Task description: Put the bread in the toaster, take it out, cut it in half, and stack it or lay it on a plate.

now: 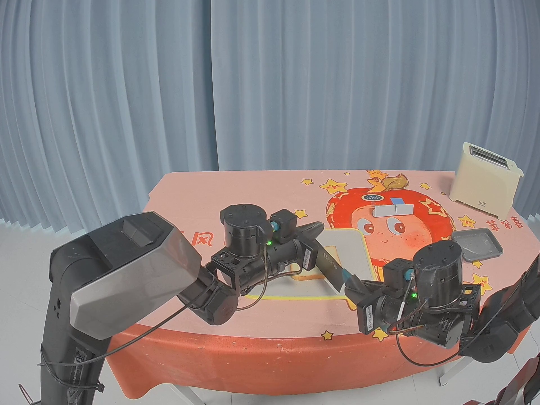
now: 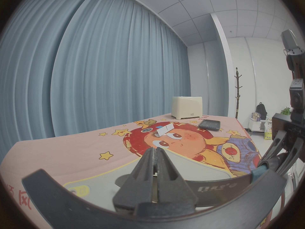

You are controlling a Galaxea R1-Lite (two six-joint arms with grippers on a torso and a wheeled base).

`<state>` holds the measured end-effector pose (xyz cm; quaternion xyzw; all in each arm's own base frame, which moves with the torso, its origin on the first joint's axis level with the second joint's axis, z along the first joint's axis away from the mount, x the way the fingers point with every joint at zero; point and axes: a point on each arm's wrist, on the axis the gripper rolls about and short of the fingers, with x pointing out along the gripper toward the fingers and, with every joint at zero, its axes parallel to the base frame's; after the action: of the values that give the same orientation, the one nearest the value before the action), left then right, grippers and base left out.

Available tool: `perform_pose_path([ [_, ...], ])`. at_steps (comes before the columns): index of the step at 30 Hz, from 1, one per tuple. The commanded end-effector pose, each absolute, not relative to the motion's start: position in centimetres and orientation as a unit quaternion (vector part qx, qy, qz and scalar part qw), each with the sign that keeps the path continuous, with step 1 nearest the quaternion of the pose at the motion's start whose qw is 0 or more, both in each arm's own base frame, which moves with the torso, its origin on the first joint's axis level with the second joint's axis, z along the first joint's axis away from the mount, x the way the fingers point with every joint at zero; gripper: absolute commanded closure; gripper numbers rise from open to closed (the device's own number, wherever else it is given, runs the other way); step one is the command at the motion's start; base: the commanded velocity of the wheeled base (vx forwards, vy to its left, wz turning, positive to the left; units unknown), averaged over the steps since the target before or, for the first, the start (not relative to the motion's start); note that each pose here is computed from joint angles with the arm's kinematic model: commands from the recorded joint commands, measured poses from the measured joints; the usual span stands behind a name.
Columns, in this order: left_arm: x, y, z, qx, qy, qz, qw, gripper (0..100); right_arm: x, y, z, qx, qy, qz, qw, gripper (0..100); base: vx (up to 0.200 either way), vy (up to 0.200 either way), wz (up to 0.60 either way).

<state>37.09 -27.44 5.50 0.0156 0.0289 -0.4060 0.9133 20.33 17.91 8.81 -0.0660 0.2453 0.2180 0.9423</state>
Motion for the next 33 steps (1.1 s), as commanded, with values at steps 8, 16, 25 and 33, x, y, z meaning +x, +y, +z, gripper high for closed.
perform_pose_path([
  [8, 37.0, -27.4, 5.0, 0.021, 0.042, -0.407, 0.912, 100, 20.4, 17.9, 8.9, -0.065, 0.244, 0.217, 0.943, 100, 0.0, 0.0, 0.0],
  [16, 37.0, -27.4, 4.8, 0.022, 0.046, -0.407, 0.912, 100, 20.5, 17.9, 9.0, -0.062, 0.24, 0.217, 0.944, 100, 0.0, 0.0, 0.0],
  [25, 37.1, -27.5, 3.9, 0.025, 0.055, -0.407, 0.912, 100, 20.6, 17.9, 9.2, -0.058, 0.236, 0.216, 0.946, 100, 0.0, 0.0, 0.0],
  [33, 37.2, -27.5, 3.6, 0.026, 0.057, -0.407, 0.911, 100, 20.8, 18.1, 9.6, -0.047, 0.23, 0.215, 0.948, 100, 0.0, 0.0, 0.0],
])
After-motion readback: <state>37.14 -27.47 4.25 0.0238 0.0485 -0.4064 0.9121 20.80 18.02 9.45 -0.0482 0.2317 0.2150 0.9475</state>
